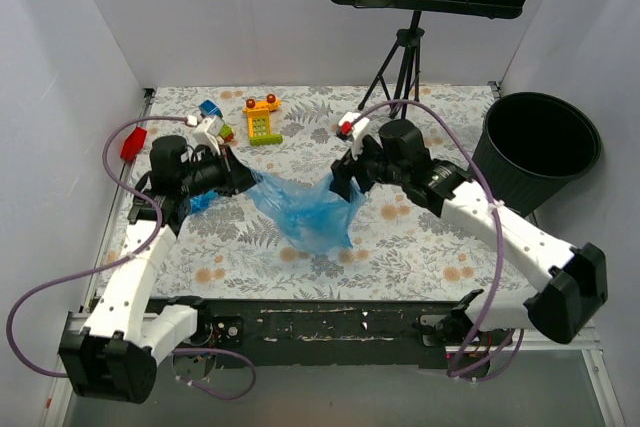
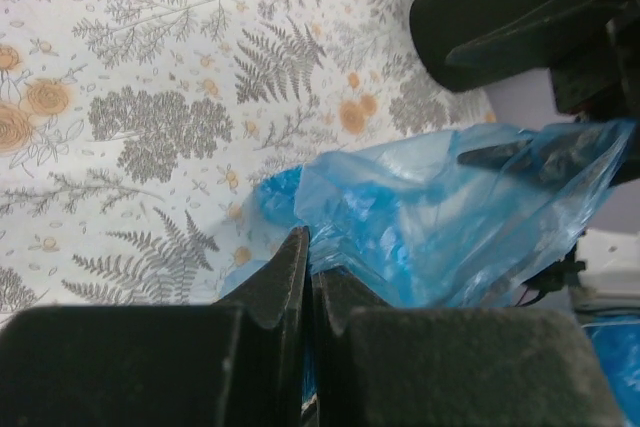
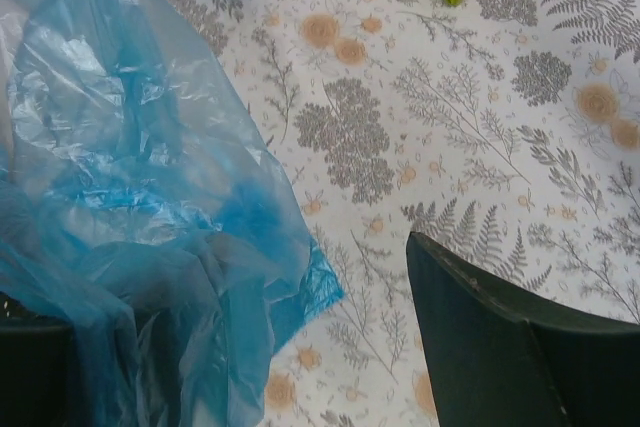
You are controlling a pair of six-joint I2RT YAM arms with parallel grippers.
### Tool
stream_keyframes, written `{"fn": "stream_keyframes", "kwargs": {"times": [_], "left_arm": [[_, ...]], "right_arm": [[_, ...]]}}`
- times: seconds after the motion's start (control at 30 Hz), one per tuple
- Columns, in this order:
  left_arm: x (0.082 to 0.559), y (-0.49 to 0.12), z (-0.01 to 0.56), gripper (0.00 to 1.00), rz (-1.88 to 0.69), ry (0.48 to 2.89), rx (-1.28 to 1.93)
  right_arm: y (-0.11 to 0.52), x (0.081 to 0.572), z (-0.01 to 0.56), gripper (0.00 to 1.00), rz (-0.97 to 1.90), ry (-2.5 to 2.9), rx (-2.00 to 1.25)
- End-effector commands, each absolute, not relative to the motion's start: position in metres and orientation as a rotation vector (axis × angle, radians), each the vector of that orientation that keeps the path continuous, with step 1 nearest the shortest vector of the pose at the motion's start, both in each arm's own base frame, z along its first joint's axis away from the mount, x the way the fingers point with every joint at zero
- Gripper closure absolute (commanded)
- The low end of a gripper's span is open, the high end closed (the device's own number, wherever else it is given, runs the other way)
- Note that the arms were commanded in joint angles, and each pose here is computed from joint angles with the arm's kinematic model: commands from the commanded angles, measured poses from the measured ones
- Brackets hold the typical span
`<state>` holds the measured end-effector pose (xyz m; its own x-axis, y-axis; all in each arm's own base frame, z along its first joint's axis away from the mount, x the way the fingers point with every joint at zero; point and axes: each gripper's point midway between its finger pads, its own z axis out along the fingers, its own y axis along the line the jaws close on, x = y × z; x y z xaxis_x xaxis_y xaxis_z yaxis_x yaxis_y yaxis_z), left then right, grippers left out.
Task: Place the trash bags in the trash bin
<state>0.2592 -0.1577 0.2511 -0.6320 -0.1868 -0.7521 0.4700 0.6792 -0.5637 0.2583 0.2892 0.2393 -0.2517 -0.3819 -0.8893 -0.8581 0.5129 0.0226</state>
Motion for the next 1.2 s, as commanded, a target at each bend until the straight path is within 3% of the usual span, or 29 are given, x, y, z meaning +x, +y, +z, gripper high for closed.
{"fn": "stream_keyframes", "kwargs": {"times": [0.0, 0.27, 0.37, 0.43, 0.47, 0.53, 0.83, 0.93, 1.17], "left_arm": [[0.285, -0.166, 0.306, 1.0, -1.114, 1.91, 0.203], [0.313, -0.137, 0.32, 1.0, -0.994, 1.9, -0.004], [0.313, -0.136, 0.313, 1.0, -1.029, 1.917, -0.025], [0.314, -0.136, 0.303, 1.0, -1.037, 1.937, -0.062], [0.316, -0.133, 0.298, 1.0, -1.022, 1.943, -0.084], [0.324, -0.124, 0.288, 1.0, -0.984, 1.962, -0.132], [0.353, -0.077, 0.294, 1.0, -0.945, 1.9, -0.335], [0.353, -0.076, 0.288, 1.0, -0.961, 1.905, -0.353], [0.357, -0.08, 0.308, 1.0, -0.995, 1.87, -0.316]], "right_arm": [[0.323, 0.281, 0.266, 0.2, 0.771, 1.797, -0.922], [0.29, 0.307, 0.269, 0.19, 0.542, 1.894, -0.702], [0.315, 0.286, 0.295, 0.18, 0.755, 1.813, -0.759], [0.347, 0.254, 0.32, 0.17, 1.085, 1.636, -0.849], [0.354, 0.236, 0.313, 0.18, 1.277, 1.637, -0.887], [0.363, 0.214, 0.299, 0.18, 1.38, 1.65, -0.985], [0.357, 0.22, 0.295, 0.18, 1.232, 1.602, -1.02], [0.357, 0.243, 0.308, 0.17, 1.06, 1.53, -1.034], [0.344, 0.287, 0.264, 0.18, 0.812, 1.752, -0.878]]}}
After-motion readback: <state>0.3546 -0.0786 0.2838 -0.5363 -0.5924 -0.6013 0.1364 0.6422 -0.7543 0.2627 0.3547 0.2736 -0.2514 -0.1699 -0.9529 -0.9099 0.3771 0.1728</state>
